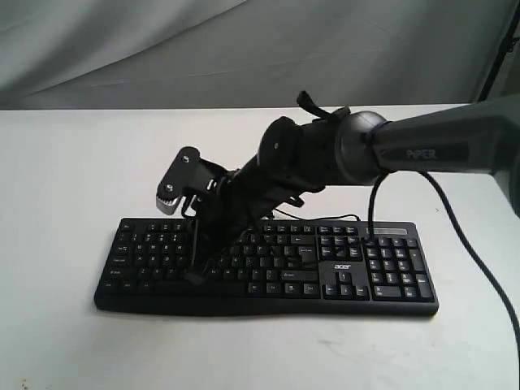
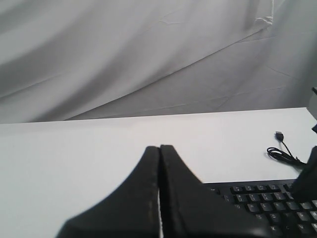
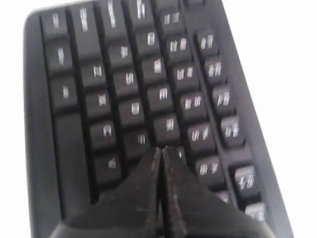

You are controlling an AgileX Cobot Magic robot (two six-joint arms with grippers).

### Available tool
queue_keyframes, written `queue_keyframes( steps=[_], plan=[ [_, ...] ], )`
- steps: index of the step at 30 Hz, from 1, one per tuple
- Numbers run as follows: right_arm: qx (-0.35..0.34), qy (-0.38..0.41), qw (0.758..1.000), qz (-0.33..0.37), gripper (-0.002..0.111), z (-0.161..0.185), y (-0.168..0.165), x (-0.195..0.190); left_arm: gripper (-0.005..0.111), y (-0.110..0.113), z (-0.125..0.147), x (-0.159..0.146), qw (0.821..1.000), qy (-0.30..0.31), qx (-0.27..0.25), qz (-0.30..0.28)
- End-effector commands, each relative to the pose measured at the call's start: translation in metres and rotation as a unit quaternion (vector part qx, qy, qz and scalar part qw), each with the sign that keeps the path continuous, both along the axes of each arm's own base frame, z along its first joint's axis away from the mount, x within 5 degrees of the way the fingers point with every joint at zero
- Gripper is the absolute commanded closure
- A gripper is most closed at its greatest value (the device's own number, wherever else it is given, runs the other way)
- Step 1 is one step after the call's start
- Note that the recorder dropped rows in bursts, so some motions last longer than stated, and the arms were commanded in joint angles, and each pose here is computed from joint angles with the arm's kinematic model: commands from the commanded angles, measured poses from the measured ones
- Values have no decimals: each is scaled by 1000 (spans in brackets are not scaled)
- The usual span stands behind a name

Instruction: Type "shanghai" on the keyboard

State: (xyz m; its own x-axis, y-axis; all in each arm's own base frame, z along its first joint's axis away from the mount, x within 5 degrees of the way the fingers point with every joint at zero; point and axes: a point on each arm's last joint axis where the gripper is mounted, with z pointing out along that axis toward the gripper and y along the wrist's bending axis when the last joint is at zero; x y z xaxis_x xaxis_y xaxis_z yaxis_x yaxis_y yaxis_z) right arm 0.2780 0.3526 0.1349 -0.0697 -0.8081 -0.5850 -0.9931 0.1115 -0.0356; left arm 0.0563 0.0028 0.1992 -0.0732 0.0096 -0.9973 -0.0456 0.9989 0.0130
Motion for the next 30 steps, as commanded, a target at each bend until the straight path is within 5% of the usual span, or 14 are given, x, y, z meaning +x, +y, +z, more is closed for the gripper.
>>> queue_keyframes(
  steps=[1, 10, 30],
  plan=[
    [28, -23, 999, 24, 108, 16, 27, -9, 107, 0, 0, 0, 1000, -3, -1, -3],
    [26, 5, 998, 60, 108, -2, 73, -10, 107, 0, 0, 0, 1000, -3, -1, -3],
    [12, 4, 998, 66, 108, -13, 73, -9, 107, 0, 0, 0, 1000, -3, -1, -3]
  ],
)
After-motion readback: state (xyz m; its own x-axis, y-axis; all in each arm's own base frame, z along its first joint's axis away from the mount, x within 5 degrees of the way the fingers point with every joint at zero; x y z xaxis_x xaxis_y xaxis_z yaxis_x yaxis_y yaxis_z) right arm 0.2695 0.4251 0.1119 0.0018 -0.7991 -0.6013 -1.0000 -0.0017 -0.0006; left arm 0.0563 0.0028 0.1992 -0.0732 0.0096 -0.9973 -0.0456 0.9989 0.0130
